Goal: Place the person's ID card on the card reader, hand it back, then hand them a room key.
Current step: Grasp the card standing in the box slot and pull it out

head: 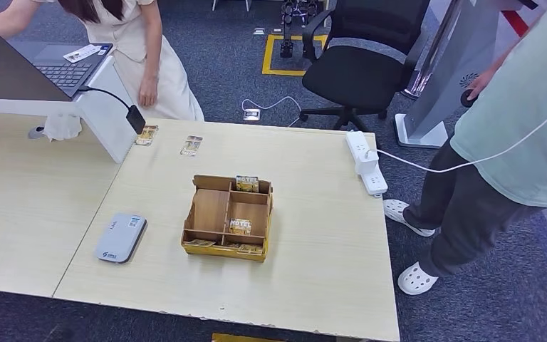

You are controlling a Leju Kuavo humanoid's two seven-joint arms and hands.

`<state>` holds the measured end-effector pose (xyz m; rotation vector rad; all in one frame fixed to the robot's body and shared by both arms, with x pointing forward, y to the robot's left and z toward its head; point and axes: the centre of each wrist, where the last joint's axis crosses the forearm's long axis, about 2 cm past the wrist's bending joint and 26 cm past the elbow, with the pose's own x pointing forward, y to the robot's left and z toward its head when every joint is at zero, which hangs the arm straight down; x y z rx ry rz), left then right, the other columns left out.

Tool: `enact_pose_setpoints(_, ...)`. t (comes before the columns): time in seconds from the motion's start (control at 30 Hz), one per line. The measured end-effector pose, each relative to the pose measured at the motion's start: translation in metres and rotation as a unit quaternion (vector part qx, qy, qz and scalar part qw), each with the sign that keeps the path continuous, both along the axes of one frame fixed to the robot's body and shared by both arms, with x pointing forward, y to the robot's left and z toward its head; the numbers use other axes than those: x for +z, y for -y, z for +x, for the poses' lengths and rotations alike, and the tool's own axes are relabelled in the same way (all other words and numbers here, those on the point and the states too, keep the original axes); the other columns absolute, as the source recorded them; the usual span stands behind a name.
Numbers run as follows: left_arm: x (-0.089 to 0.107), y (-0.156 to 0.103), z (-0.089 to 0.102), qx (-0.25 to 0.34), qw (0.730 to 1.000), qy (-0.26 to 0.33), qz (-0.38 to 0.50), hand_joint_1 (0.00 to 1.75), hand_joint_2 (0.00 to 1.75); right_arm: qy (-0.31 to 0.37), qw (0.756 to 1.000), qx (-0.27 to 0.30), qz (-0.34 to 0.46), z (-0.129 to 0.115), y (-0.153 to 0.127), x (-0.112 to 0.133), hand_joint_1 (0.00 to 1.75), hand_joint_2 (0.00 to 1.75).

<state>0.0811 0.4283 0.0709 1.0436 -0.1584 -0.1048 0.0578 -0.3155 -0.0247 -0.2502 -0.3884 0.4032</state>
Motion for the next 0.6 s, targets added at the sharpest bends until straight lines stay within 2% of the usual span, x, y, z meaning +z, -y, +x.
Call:
enact_pose_setpoints(0.07, 0.008, -0.005, -0.001, 0.01, 1.0, 0.005, 0.017, 0.0, 1.75, -0.001, 1.0, 0.0, -0.004, -0.001, 0.001, 0.002, 0.0, 0.0)
enact_pose_setpoints(0.13, 0.029, -0.018, -0.004, 0.036, 0.997, 0.028, 0.063, 0.0, 1.75, -0.002, 1.0, 0.0, -0.015, -0.003, 0.002, 0.006, 0.0, 0.0)
enact_pose_setpoints(0.2, 0.061, -0.034, -0.007, 0.068, 0.985, 0.091, 0.131, 0.0, 1.75, -0.004, 1.0, 0.0, -0.025, -0.006, 0.004, 0.011, 0.0, 0.0)
enact_pose_setpoints(0.27, 0.082, -0.043, -0.009, 0.078, 0.968, 0.157, 0.178, 0.0, 1.75, -0.003, 1.0, 0.001, -0.03, -0.007, 0.004, 0.014, 0.0, 0.0)
enact_pose_setpoints(0.43, 0.105, -0.053, -0.006, 0.048, 0.94, 0.264, 0.212, 0.0, 1.75, -0.001, 0.999, 0.0, -0.033, -0.007, 0.004, 0.014, 0.0, 0.0)
enact_pose_setpoints(0.6, 0.119, -0.059, -0.003, -0.02, 0.91, 0.363, 0.199, 0.0, 1.75, 0.001, 0.999, -0.001, -0.034, -0.007, 0.004, 0.015, 0.0, 0.0)
